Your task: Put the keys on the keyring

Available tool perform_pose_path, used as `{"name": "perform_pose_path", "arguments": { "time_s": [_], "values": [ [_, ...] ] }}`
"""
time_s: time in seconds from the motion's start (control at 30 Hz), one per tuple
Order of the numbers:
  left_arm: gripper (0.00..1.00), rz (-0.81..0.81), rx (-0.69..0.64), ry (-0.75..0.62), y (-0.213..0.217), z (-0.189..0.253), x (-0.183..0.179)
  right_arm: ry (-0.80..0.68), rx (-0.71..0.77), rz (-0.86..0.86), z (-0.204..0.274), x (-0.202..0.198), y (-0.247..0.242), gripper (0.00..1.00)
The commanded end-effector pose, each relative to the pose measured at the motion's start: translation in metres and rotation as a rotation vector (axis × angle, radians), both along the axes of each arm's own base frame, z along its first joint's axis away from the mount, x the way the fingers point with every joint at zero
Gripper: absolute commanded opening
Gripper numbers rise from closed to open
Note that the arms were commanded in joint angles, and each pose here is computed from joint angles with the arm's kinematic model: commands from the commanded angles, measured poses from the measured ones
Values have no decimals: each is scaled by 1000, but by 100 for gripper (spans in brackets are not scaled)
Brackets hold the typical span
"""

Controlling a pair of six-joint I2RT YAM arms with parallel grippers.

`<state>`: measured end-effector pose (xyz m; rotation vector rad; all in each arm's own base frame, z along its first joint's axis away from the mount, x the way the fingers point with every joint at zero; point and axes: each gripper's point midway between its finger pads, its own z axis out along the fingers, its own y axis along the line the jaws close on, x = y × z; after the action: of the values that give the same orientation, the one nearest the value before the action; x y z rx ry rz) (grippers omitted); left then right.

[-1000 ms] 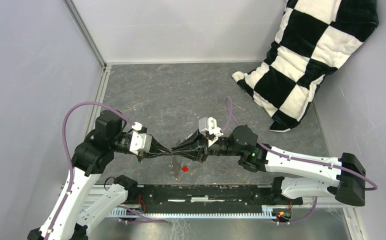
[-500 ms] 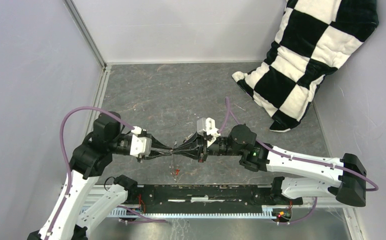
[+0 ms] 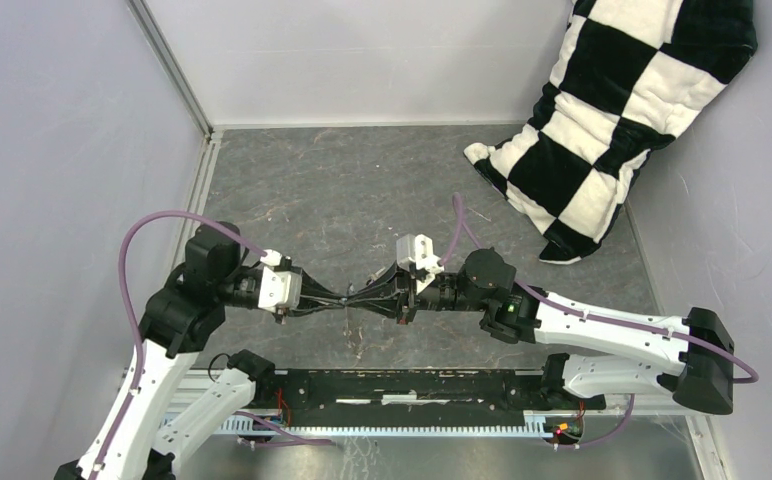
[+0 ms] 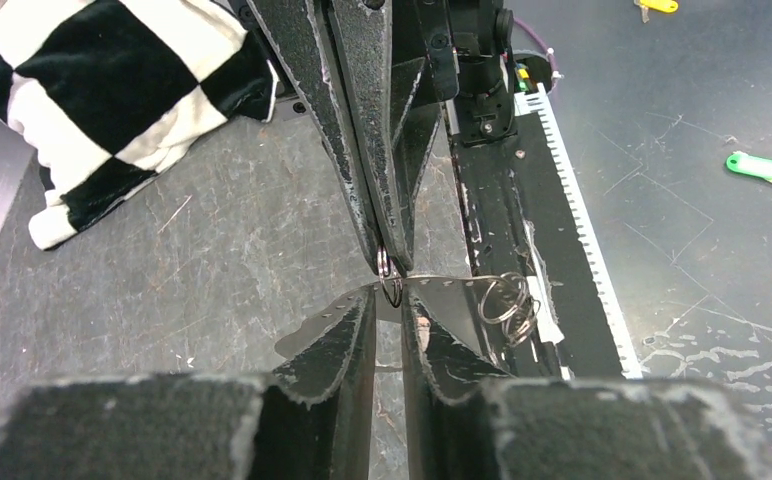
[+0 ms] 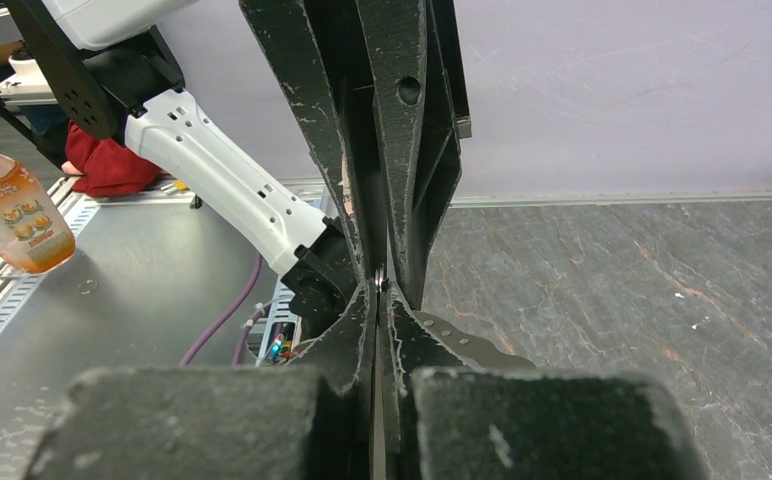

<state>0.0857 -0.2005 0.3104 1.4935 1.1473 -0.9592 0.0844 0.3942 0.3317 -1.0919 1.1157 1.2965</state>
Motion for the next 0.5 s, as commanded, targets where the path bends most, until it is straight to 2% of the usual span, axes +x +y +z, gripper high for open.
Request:
{"name": "perform_pose_path", "arguments": {
  "time_s": [0.0, 0.07, 0.1, 0.23, 0.3, 0.4, 0.43, 0.47],
  "values": [
    [19, -27, -26, 31, -4, 4, -3, -43, 123, 6, 37, -3, -4, 1],
    [13, -28, -22, 38, -4, 2, -2, -42, 130, 8, 39, -4, -3, 1],
    [5, -29, -23, 37, -4, 2, -2, -42, 130, 9, 38, -3, -3, 1],
    [2, -6, -9, 42, -4, -2, 2, -42, 130, 14, 39, -4, -3, 2],
    [2, 10, -2, 56, -3, -4, 5, -41, 129, 3, 40, -3, -4, 15],
    [2, 29, 9, 75, -3, -7, 8, -47, 123, -40, 42, 2, -10, 25],
    [2, 35, 13, 78, -3, -8, 9, -43, 113, -70, 41, 7, -13, 33],
    [2, 43, 20, 80, -3, -10, 11, -33, 111, -109, 43, 14, -16, 50]
  ]
}}
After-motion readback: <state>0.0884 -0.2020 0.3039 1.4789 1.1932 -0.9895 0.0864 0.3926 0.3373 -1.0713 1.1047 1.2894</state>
